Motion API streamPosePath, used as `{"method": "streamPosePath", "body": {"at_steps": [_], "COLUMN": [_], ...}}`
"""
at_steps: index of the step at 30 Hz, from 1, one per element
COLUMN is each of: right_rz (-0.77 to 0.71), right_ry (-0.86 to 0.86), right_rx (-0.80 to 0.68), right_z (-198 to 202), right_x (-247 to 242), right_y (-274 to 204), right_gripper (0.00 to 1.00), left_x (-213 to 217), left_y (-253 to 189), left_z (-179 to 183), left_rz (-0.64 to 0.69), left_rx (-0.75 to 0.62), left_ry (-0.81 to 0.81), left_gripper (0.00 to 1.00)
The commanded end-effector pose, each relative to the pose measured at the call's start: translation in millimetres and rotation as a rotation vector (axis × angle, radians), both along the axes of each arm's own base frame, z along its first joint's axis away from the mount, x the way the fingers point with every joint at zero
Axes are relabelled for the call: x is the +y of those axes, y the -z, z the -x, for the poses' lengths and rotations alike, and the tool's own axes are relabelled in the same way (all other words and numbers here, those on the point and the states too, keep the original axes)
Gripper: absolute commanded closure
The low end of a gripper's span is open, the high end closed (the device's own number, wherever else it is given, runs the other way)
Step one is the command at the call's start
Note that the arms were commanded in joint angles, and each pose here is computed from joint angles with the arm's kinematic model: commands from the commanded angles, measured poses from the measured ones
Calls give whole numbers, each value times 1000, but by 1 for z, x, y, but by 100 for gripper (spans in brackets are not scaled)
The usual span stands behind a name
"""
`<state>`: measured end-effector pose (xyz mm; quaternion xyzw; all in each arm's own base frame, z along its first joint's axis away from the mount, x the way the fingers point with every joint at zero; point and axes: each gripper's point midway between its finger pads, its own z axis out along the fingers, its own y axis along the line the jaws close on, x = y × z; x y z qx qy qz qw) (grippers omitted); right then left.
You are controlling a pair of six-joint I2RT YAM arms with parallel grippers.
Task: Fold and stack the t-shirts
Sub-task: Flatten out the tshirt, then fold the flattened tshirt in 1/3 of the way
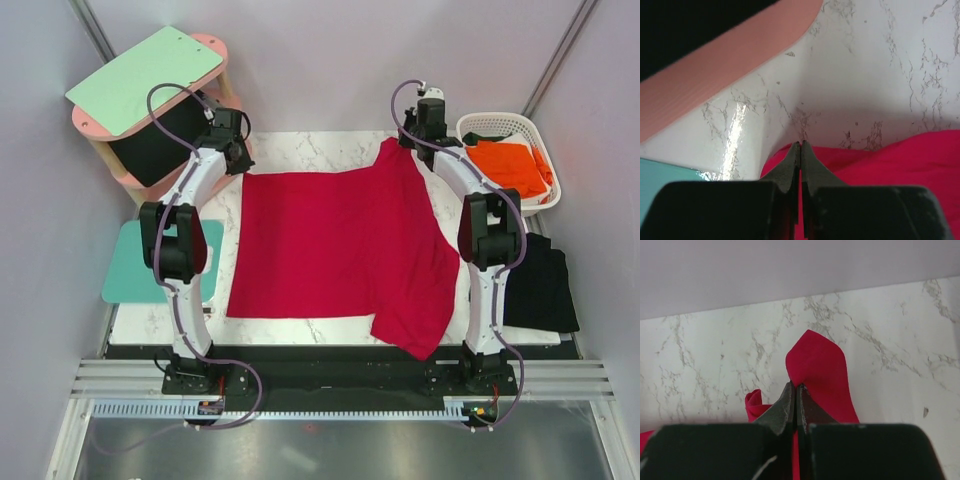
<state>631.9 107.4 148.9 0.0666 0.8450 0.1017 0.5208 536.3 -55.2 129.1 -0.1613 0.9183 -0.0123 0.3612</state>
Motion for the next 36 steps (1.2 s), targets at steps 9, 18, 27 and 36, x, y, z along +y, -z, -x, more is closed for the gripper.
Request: {"method": "streamPosePath", "body": {"at_steps": [9,18,27,36], "right_rz": [-24,-23,-46,-72], "right_ry": [-41,7,15,-12], "right_rx": [-49,19,109,183], "right_z": [10,58,105,149], "right_x": [12,-2,-7,3], "right_y": [-39,-34,-11,8], "right_gripper": [100,100,100,100], "left_x": [17,11,4,10], "left_y": [-23,-35,6,36], "left_z": [16,44,73,98], "left_rz": [26,26,0,-21], "left_rx": [-49,-81,20,87], "left_ry": [-35,-9,12,-15], "left_gripper": [98,98,98,98]}}
